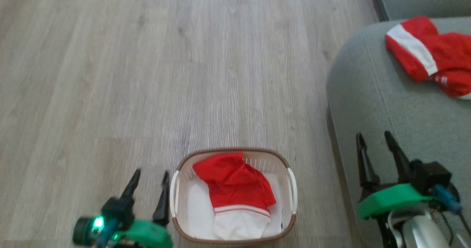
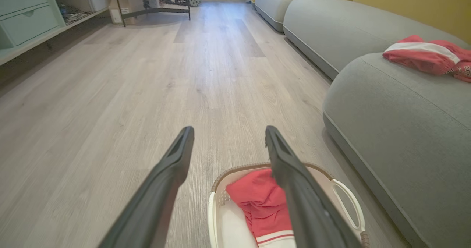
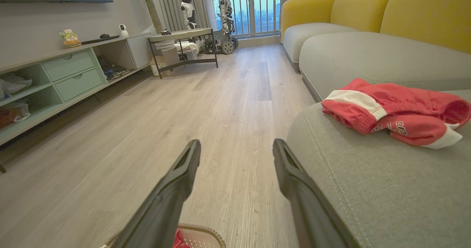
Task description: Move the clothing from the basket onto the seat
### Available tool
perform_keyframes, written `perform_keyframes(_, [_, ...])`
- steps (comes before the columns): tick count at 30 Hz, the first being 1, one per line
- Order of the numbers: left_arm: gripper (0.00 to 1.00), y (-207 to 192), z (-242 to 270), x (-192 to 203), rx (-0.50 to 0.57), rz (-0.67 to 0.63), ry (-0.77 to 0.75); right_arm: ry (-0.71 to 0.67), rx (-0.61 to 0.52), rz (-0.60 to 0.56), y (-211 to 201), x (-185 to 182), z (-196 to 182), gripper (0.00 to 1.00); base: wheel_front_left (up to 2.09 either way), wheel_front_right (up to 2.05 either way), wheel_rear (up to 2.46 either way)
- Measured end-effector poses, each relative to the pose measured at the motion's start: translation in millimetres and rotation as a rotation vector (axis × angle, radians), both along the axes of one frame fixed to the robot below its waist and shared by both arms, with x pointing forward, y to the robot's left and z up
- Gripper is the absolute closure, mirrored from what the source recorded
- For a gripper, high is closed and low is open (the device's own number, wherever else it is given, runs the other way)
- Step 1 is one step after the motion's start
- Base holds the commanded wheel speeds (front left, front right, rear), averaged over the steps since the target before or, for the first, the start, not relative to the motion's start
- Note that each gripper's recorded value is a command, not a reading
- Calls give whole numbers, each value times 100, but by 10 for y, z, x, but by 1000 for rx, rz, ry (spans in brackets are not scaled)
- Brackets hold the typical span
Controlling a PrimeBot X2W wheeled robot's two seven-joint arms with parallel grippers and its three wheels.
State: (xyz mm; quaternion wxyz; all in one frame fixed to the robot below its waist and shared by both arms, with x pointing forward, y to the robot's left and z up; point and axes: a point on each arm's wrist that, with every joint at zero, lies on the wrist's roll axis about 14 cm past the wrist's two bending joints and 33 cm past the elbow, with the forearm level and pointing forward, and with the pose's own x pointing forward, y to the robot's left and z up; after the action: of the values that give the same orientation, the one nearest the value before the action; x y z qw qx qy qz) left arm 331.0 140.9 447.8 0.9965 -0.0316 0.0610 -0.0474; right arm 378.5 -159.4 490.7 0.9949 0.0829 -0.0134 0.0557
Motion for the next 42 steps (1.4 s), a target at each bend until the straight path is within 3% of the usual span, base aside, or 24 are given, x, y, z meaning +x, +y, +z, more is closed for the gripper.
perform_keyframes(7, [0, -459, -246, 411, 24, -172, 67, -31, -36, -47, -163, 327, 60, 0, 0, 0, 0])
perform_keyframes(18, [0, -1010, -1275, 795, 96, -401, 333, -94, -54, -91, -341, 1035, 72, 0, 0, 0, 0])
perform_keyframes(26, [0, -1452, -1995, 1006, 128, -575, 460, -50, -55, -123, -510, 1290, -300, 0, 0, 0, 0])
perform_keyframes(35, [0, -1644, -2772, 1036, 180, -687, 597, -29, -77, -142, -657, 1492, -583, 0, 0, 0, 0])
perform_keyframes(42, [0, -1691, -3112, 1186, 183, -656, 630, 4, -107, -160, -771, 1522, -781, 0, 0, 0, 0])
